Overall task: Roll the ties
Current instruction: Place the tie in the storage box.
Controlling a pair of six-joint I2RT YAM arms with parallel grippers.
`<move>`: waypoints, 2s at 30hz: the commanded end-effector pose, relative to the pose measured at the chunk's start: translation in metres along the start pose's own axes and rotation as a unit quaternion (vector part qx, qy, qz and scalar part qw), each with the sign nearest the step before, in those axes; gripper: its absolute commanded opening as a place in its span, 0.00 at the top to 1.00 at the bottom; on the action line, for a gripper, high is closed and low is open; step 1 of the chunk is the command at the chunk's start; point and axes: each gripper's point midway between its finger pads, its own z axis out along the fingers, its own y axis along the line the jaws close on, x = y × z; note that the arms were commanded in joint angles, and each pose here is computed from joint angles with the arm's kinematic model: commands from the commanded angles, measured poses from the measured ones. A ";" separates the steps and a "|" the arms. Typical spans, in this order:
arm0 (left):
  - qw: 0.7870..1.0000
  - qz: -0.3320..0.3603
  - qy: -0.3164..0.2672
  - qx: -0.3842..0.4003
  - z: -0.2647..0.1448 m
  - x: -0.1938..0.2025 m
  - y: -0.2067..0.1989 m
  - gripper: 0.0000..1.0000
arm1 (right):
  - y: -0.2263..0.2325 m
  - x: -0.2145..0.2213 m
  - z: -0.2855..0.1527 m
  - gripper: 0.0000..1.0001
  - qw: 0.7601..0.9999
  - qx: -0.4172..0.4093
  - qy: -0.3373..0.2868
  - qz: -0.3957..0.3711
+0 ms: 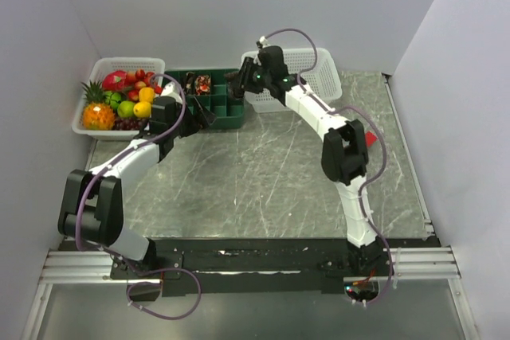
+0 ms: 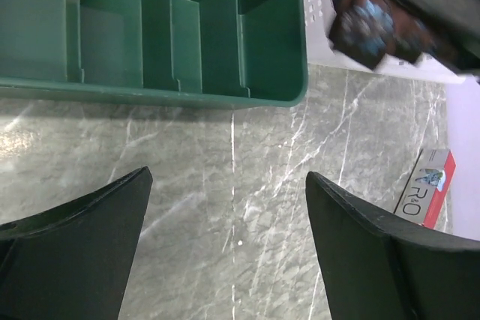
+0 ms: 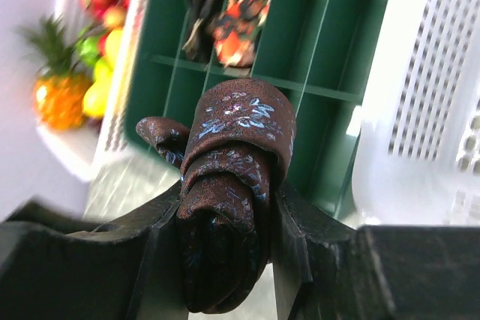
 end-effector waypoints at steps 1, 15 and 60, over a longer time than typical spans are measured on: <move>1.000 0.015 -0.017 0.007 0.003 -0.017 -0.004 0.11 | 0.000 -0.008 0.017 1.00 0.997 0.069 -0.028 -0.011; 0.999 0.014 -0.029 0.021 -0.015 -0.026 0.007 0.11 | -0.035 0.020 0.040 1.00 0.988 0.152 -0.015 0.001; 0.978 -0.008 0.031 0.205 0.127 -0.043 -0.059 0.99 | -0.072 0.058 0.040 0.98 0.974 0.223 0.029 -0.013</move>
